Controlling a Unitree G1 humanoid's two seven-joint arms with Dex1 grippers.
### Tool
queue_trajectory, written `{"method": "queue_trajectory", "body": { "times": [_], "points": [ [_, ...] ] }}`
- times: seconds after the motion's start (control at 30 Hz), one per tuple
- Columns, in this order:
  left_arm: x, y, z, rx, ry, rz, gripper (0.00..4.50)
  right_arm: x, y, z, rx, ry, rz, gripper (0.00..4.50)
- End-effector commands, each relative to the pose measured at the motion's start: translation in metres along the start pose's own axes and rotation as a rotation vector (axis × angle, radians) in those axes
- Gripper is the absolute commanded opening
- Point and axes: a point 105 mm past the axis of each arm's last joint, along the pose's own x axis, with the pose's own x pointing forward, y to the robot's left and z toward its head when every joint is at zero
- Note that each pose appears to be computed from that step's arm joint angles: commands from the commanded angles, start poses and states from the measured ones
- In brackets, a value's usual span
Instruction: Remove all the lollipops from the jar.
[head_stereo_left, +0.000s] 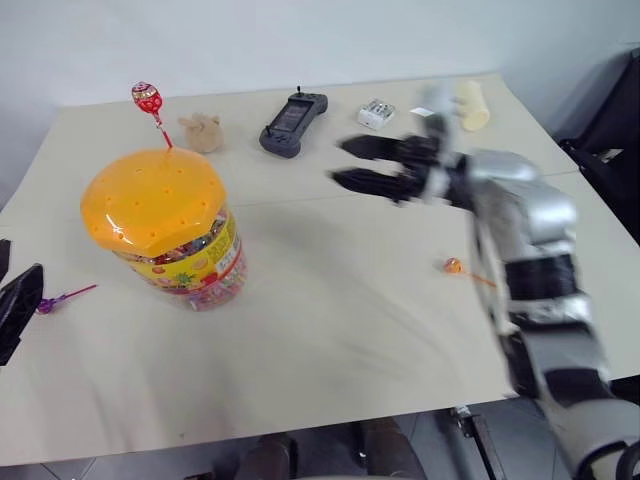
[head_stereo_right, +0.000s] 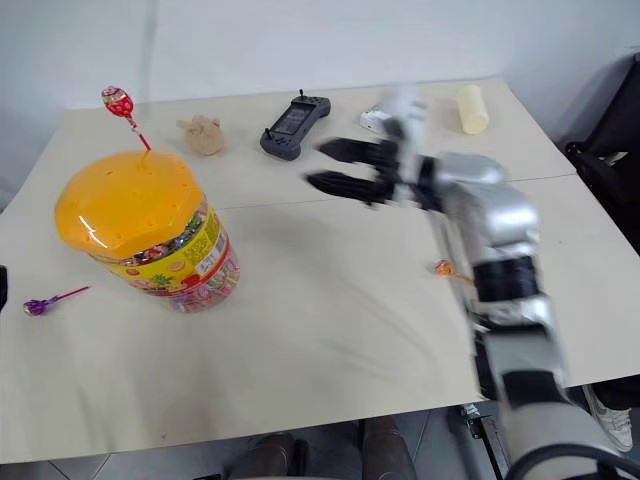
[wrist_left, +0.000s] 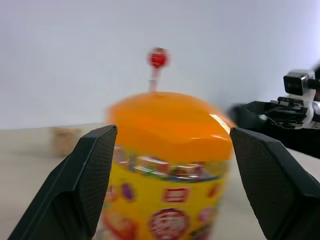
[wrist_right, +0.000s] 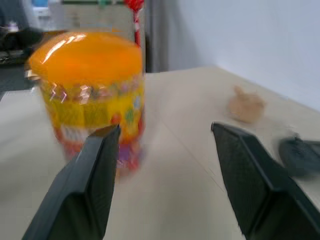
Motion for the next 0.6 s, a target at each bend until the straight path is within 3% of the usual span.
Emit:
{"method": "queue_trajectory", "body": {
  "times": [0.03, 0.27, 0.6],
  "points": [
    [-0.005, 0.006, 0.012, 0.053, -0.028, 0.033, 3.85, 0.045, 0.004, 0.022, 0.004, -0.023, -0.023, 3.01],
    [-0.001, 0.005, 0.011, 0.056, -0.034, 0.026, 3.85, 0.125, 0.028, 0.037, 0.034, 0.007, -0.020, 3.01],
    [0.001, -0.003, 0.014, 0.054, -0.044, 0.010, 3.85, 0.159, 0.048, 0.045, 0.078, -0.017, 0.006, 3.01]
  ]
}}
